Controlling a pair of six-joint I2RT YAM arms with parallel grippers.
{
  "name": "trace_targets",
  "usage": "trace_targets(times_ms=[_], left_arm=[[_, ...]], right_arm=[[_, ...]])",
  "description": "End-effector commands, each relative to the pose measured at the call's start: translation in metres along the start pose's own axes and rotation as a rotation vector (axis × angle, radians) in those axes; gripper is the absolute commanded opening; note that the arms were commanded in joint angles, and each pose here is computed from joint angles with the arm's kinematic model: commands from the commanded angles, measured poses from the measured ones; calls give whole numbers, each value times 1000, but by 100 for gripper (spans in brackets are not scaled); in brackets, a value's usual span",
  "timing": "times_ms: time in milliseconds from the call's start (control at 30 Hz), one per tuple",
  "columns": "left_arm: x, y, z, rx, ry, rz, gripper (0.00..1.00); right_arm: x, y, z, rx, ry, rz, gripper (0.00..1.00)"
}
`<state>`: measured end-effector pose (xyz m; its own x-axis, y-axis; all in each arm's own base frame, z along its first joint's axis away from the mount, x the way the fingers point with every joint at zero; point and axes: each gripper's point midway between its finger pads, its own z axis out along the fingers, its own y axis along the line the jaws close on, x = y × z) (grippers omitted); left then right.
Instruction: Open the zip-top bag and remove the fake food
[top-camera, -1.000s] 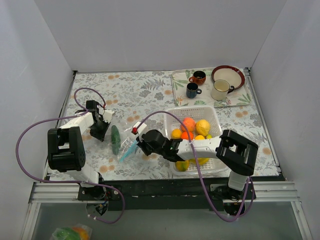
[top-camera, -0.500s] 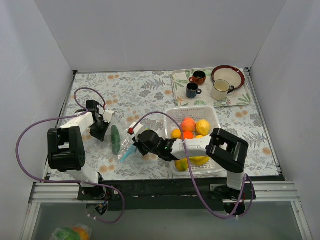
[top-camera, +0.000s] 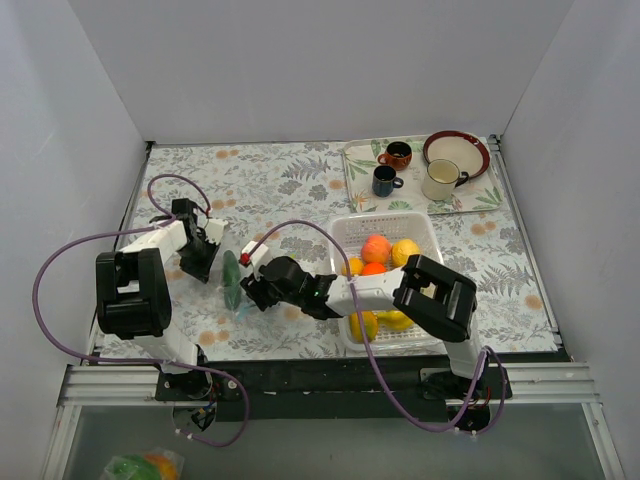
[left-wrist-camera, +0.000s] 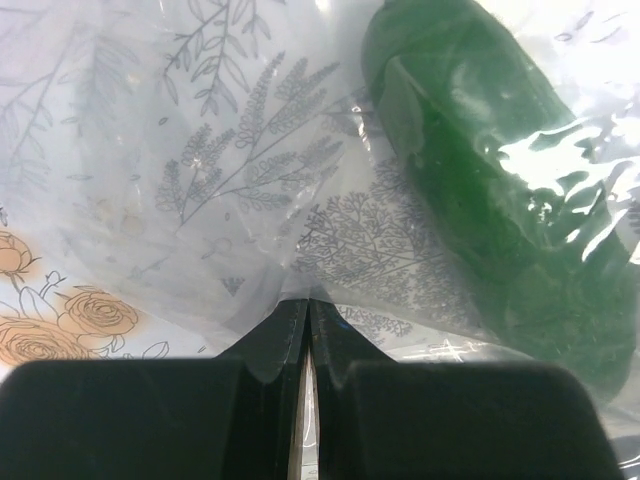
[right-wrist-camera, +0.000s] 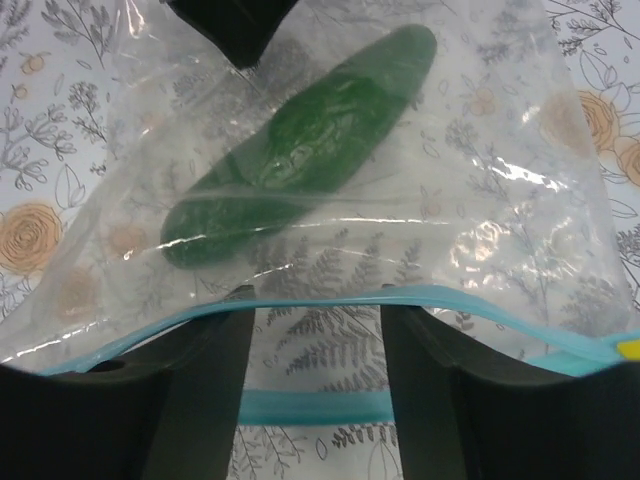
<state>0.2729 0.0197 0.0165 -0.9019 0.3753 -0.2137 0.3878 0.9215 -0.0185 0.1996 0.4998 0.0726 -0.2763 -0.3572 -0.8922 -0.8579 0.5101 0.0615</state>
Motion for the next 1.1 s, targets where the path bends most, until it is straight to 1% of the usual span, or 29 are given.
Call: trace_targets(times_ms=[0, 67, 100, 167, 200, 267, 300, 367, 433, 600, 633, 667, 733, 767, 800, 867, 933, 1067], left_arm=[[1, -20, 4, 94, 2, -20, 0], [0, -28, 2, 114, -3, -19, 0], [-1, -33, 2, 128, -5, -12, 0], [2, -39, 3, 143, 1, -14, 0], [3, -43, 5, 150, 4, -9, 0], [7, -47, 7, 162, 15, -9, 0], [9, -50, 7, 168, 18, -5, 0], [11, -52, 7, 175, 18, -2, 0], [14, -56, 6, 189, 18, 1, 0], [19, -61, 2, 213, 15, 15, 0], [22, -65, 1, 229, 26, 16, 0], [20, -76, -1, 261, 22, 47, 0], [21, -81, -4, 282, 26, 56, 0], [20, -82, -5, 285, 18, 62, 0], [19, -84, -7, 299, 11, 65, 0], [21, -90, -10, 338, 13, 79, 0], [21, -90, -10, 338, 13, 77, 0], [21, -85, -7, 310, 21, 82, 0]], right_arm=[[-33, 14, 13, -36, -128, 0, 66], [-37, 18, 14, -52, -154, 7, 75], [-40, 18, 17, -50, -176, 15, 85], [-39, 19, 23, -43, -172, 20, 90], [-47, 19, 27, -31, -183, 23, 93], [-38, 17, 35, -15, -147, 16, 94], [-45, 16, 37, -6, -157, 20, 95], [-34, 14, 45, 9, -123, 10, 95], [-38, 14, 50, 21, -117, 7, 95], [-29, 4, 58, 80, -77, -16, 95], [-27, 3, 59, 87, -69, -19, 95], [-29, 2, 61, 94, -66, -20, 95], [-21, -3, 63, 125, -27, -29, 95], [-26, -1, 66, 124, -31, -27, 95], [-21, -1, 67, 119, -7, -30, 95], [-25, 6, 68, 84, -14, -29, 95], [-26, 13, 68, 39, -12, -30, 95], [-22, 10, 69, 61, 23, -23, 95]])
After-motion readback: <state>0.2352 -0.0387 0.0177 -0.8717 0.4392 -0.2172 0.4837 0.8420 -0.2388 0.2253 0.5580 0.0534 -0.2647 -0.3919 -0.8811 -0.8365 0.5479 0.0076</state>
